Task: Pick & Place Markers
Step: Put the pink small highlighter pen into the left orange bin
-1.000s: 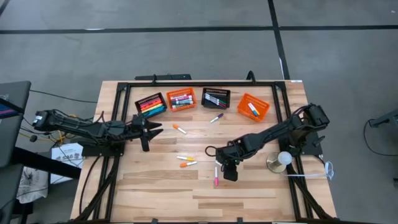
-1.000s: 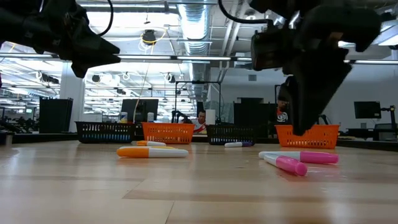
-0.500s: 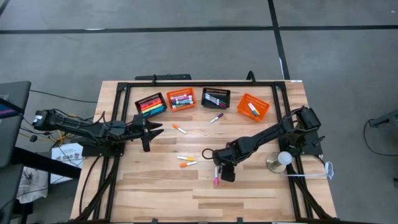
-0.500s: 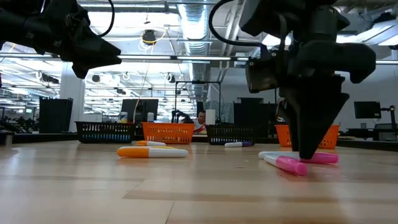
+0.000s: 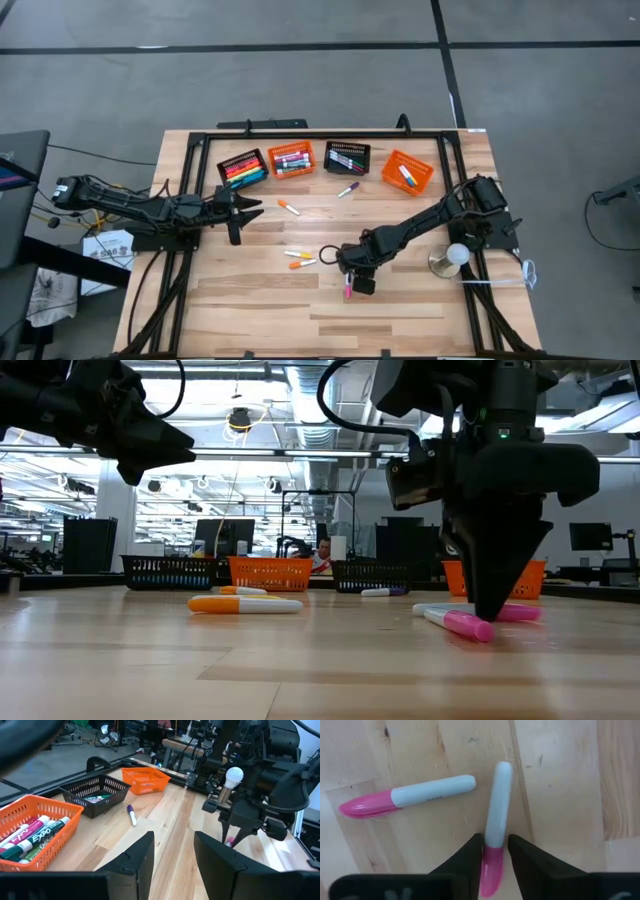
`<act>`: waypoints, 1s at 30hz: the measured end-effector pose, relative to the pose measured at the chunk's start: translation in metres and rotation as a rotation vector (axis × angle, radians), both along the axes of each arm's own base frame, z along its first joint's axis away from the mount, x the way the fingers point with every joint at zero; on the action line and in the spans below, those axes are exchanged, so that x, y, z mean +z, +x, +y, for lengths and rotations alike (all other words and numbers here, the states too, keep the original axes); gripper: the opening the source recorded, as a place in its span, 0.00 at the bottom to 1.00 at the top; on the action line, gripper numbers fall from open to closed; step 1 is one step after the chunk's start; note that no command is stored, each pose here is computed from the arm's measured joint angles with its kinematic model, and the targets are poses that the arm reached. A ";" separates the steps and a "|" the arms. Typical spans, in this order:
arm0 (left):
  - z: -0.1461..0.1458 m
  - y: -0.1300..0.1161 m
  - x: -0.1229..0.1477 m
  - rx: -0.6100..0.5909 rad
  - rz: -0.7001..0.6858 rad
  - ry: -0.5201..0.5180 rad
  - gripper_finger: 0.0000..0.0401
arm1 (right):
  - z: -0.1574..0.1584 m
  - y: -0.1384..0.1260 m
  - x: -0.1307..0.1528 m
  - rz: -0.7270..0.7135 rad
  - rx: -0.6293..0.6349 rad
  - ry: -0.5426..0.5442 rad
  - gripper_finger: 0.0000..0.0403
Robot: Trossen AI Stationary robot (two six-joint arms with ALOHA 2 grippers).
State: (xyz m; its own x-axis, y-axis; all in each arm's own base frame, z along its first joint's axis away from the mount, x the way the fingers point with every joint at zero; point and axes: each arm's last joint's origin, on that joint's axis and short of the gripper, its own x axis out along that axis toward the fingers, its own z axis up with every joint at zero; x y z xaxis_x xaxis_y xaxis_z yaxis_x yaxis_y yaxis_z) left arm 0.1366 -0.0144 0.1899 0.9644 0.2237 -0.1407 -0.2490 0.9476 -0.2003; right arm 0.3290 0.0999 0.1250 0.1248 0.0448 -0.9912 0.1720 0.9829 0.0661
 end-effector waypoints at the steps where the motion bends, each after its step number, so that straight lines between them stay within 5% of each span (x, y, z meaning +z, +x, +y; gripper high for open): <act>1: 0.000 0.000 0.000 0.000 0.000 0.000 0.34 | 0.000 0.000 0.000 0.000 0.000 -0.002 0.22; 11: 0.000 0.000 0.000 0.000 -0.003 -0.001 0.34 | -0.001 -0.001 0.000 0.014 -0.003 -0.010 0.09; 20: 0.000 0.000 0.001 0.001 -0.007 -0.004 0.34 | -0.009 0.000 0.003 0.026 -0.048 0.009 0.11; 30: 0.000 0.000 0.000 0.001 -0.006 -0.004 0.34 | -0.038 -0.013 0.052 -0.039 -0.119 -0.002 0.09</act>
State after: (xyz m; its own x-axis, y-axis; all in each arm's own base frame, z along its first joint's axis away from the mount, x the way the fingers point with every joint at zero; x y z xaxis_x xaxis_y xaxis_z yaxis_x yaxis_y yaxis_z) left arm 0.1367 -0.0144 0.1903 0.9651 0.2240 -0.1355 -0.2486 0.9465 -0.2060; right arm 0.3163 0.0619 0.1765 0.1674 0.0251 -0.9856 0.2851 0.9557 0.0728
